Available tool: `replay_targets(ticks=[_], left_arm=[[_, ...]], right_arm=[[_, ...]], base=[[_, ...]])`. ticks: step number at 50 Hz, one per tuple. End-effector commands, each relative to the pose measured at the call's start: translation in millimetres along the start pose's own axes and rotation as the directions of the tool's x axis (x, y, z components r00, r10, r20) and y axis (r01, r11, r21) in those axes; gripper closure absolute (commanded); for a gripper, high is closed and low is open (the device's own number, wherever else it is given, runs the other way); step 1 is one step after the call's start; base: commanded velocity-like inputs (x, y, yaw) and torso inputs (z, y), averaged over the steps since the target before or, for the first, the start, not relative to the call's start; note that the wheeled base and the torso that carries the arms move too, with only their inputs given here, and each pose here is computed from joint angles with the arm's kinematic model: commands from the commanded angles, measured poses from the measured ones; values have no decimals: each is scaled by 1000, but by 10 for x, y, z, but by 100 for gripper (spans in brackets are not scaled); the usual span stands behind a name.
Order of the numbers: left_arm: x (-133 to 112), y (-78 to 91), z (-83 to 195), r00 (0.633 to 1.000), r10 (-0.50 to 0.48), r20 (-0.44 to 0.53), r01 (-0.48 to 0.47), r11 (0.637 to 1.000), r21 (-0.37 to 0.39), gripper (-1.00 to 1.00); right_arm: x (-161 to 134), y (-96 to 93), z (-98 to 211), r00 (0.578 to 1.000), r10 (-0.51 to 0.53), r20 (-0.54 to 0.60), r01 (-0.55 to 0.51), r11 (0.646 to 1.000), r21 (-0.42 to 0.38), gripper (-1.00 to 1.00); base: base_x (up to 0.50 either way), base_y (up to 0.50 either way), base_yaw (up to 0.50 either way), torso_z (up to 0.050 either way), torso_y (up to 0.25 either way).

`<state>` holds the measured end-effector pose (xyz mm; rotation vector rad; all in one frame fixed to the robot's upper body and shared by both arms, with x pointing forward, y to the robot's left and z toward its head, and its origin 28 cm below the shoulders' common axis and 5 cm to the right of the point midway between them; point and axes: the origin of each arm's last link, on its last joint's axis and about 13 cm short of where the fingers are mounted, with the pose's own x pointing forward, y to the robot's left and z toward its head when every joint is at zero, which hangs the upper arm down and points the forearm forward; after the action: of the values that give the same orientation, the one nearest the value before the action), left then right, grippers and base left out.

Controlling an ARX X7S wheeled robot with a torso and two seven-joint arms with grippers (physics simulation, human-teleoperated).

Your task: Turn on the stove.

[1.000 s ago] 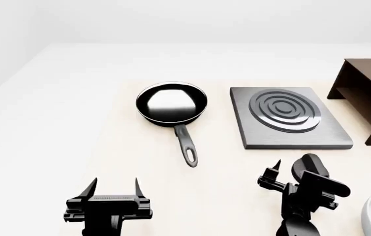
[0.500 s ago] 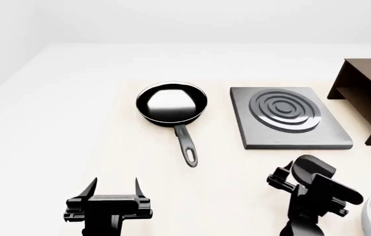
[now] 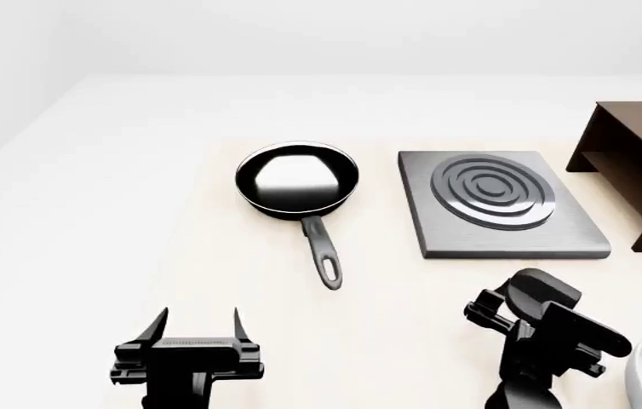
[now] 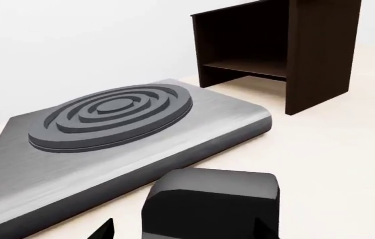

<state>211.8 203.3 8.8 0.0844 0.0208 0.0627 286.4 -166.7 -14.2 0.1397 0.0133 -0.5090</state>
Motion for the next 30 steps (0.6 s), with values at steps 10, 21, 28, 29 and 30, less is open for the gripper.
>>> replay_targets(ticks=[10, 21, 28, 29, 30], left_arm=[[5, -2, 10, 1000, -10, 10, 11, 1000, -22, -100], [-9, -5, 21, 1000, -10, 10, 10, 1000, -22, -100], [-8, -3, 22, 1000, -11, 10, 11, 1000, -23, -100], [-10, -3, 24, 1000, -11, 10, 11, 1000, -24, -100], [-12, -4, 26, 1000, -12, 10, 12, 1000, -24, -100]], right_arm=[[-11, 57, -27, 1000, 31, -1, -31, 1000, -2, -100], [-63, 95, -11, 997, 72, 4, -72, 997, -14, -100], [-291, 248, 76, 973, 229, 34, -227, 972, -54, -100], [-349, 277, 99, 964, 262, 46, -259, 964, -62, -100], [-402, 295, 125, 957, 285, 59, -281, 957, -74, -100]], base=[[0, 0, 0, 0, 0], [0, 0, 0, 0, 0], [0, 0, 0, 0, 0], [0, 0, 0, 0, 0], [0, 0, 0, 0, 0]])
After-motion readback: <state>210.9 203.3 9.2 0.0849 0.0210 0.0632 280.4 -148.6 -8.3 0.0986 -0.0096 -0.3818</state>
